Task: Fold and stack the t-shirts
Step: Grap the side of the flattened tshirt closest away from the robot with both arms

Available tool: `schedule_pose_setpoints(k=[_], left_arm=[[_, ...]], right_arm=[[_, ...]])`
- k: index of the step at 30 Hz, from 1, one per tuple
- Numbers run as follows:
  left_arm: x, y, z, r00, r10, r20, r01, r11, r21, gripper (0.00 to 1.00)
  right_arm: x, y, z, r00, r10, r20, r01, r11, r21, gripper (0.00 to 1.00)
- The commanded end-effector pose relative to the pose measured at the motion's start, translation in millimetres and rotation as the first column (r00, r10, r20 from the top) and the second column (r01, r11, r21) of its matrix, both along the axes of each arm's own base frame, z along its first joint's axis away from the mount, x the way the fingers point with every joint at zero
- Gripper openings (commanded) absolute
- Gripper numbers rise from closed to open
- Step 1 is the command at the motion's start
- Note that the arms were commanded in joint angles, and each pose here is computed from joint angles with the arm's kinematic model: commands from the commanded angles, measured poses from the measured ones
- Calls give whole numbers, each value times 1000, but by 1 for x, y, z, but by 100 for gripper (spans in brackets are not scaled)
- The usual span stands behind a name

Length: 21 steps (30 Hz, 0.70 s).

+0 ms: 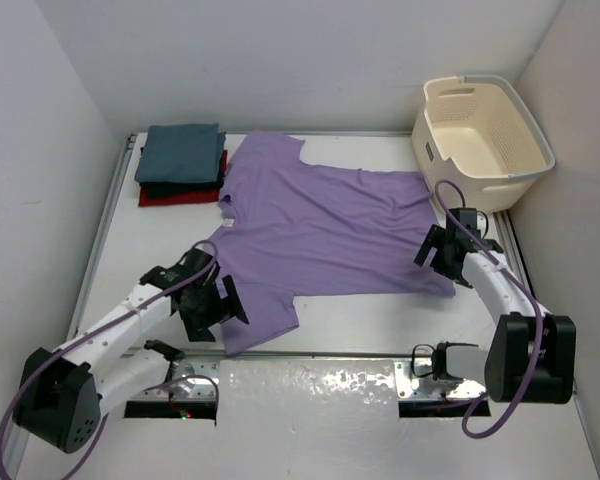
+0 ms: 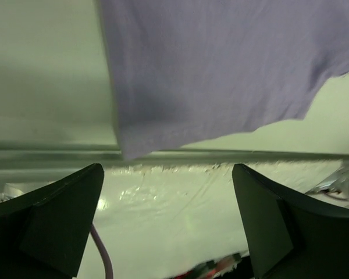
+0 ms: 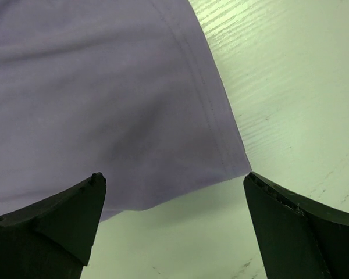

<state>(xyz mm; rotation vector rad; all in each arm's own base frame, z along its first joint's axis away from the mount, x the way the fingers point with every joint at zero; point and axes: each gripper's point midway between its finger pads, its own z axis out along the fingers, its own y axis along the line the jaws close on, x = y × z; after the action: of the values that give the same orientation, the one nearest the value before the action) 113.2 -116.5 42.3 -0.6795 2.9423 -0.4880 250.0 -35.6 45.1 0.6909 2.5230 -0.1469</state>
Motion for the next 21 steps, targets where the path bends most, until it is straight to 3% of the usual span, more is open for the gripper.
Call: schedule_pose_setpoints(k=[1, 7, 21], left_arm=[[-23, -8, -3, 993, -36, -111, 35, 999, -7, 92], [-25, -21, -21, 991, -37, -128, 33, 999, -30, 80], [-12, -10, -48, 986, -105, -126, 118, 988, 97, 53]], right_arm=[[9, 2, 4, 1000, -4, 7, 3, 1000, 23, 99], [10, -1, 7, 1000, 2, 22, -3, 1000, 13, 99], [6, -1, -1, 1000, -10, 25, 9, 999, 42, 99]])
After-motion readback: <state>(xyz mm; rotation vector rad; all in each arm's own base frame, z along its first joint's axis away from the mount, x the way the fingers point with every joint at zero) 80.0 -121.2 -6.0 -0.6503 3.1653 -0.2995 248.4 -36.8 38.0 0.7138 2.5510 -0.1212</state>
